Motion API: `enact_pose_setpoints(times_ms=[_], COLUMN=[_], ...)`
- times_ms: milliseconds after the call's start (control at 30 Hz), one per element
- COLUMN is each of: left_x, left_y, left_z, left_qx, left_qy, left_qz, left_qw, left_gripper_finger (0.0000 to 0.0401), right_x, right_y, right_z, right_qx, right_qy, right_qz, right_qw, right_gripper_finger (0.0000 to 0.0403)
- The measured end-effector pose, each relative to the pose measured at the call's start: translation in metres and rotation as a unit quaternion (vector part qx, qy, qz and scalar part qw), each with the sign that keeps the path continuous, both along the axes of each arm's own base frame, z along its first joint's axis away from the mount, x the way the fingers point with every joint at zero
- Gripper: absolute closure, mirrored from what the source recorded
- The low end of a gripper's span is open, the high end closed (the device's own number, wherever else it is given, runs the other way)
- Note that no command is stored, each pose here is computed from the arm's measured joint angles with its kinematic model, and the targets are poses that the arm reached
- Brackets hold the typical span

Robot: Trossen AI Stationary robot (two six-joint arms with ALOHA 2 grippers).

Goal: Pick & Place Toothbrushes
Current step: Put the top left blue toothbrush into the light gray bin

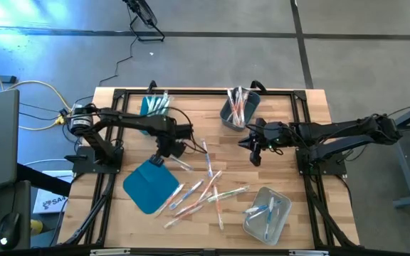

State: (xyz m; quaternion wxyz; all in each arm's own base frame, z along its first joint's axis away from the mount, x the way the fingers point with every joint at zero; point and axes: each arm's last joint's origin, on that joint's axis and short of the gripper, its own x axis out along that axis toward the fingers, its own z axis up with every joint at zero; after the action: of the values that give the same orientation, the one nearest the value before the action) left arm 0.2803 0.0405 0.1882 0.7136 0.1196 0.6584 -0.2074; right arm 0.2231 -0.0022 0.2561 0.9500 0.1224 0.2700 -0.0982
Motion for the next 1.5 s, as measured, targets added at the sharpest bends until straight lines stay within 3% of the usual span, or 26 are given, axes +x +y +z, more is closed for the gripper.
enact_pose_setpoints(times_ms=[167,467,800,1167,1500], left_x=[-0.011,-0.028,-0.029,-0.027,-0.029], left_y=[0.009,0.013,0.021,0.018,0.018], left_z=[0.006,0.024,0.036,0.020,0.017], left_qx=[-0.042,-0.074,-0.110,-0.163,-0.175], left_qy=[-0.016,-0.090,-0.262,-0.326,-0.308], left_qz=[0.023,0.035,0.059,0.081,0.121], left_qw=[0.999,0.993,0.957,0.928,0.927], left_gripper_finger=[0.0400,0.0400,0.0401,0.0401,0.0401], right_x=[0.000,0.000,0.000,0.000,0.000], right_y=[0.000,0.001,0.002,0.002,0.002], right_z=[0.000,0.000,0.000,0.000,0.000], right_qx=[0.000,0.003,0.016,-0.005,-0.015], right_qy=[-0.002,0.000,0.000,0.003,0.004], right_qz=[0.000,0.010,0.036,0.049,0.056], right_qw=[1.000,1.000,0.999,0.999,0.998], right_gripper_finger=[0.0369,0.0369,0.0369,0.0369,0.0369])
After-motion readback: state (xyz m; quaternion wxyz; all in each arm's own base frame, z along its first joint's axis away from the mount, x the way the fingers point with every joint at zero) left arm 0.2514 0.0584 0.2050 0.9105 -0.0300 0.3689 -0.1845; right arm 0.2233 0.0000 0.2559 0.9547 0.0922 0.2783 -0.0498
